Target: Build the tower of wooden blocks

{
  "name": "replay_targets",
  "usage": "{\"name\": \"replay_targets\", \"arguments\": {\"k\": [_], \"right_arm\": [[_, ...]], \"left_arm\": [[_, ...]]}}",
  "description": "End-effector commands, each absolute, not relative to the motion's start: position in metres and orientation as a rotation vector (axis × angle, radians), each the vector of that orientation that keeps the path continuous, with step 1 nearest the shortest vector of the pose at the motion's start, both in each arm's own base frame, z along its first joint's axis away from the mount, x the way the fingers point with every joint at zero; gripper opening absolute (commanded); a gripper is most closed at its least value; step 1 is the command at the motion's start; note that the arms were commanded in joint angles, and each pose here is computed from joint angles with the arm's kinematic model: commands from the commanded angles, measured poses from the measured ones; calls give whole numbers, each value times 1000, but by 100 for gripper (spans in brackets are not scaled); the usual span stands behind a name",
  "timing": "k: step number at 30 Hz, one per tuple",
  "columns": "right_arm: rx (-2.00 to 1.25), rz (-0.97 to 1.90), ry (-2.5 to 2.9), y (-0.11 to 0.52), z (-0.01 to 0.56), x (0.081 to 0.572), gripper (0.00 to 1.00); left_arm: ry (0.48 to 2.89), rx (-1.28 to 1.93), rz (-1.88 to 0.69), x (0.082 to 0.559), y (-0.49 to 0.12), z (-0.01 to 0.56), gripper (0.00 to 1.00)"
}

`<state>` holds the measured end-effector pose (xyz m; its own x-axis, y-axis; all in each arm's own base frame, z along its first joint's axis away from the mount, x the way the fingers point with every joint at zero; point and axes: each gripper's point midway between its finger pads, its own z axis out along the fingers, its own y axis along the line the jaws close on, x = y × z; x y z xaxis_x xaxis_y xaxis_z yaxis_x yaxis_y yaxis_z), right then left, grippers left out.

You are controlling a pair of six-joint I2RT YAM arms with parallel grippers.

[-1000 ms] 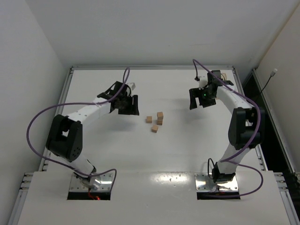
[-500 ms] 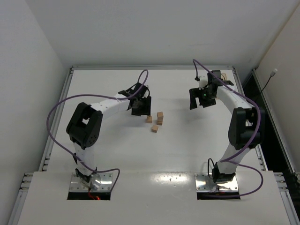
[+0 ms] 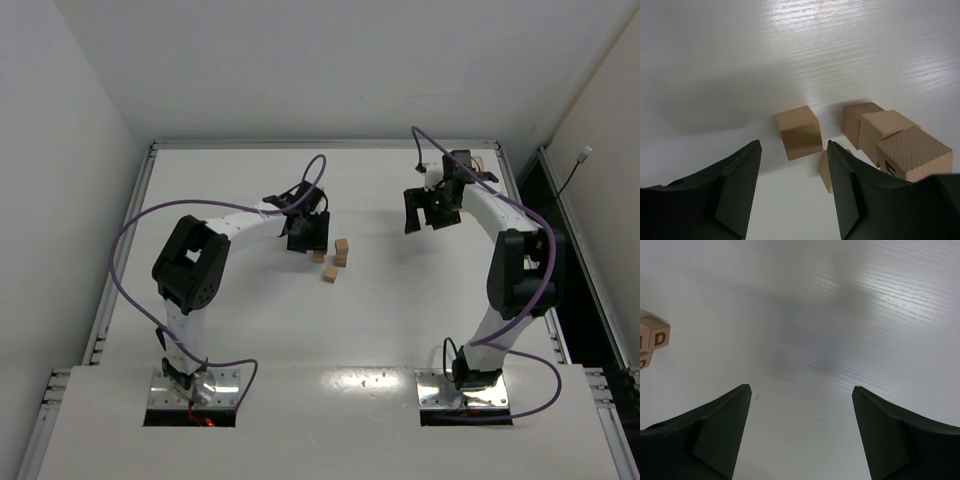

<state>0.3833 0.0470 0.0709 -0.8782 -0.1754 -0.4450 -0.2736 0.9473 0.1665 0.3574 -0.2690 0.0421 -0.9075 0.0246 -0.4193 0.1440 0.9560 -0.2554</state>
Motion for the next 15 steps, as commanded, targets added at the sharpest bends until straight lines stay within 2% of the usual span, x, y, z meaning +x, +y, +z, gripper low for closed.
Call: {"name": "replay_targets", "arguments": {"k": [1,10,12,15], "right_arm": [[-326,290,2624,43,82,391,80],[-326,290,2624,43,82,391,80],[-326,290,2624,43,82,391,80],[-326,290,2624,43,82,391,80]], "left_arm": [[2669,116,-426,361,-281,49,52],[2682,120,-431,361,-283,41,52],[2688,117,-414,362,-281,37,50],[2685,113,-403,363,-280,37,41]]}}
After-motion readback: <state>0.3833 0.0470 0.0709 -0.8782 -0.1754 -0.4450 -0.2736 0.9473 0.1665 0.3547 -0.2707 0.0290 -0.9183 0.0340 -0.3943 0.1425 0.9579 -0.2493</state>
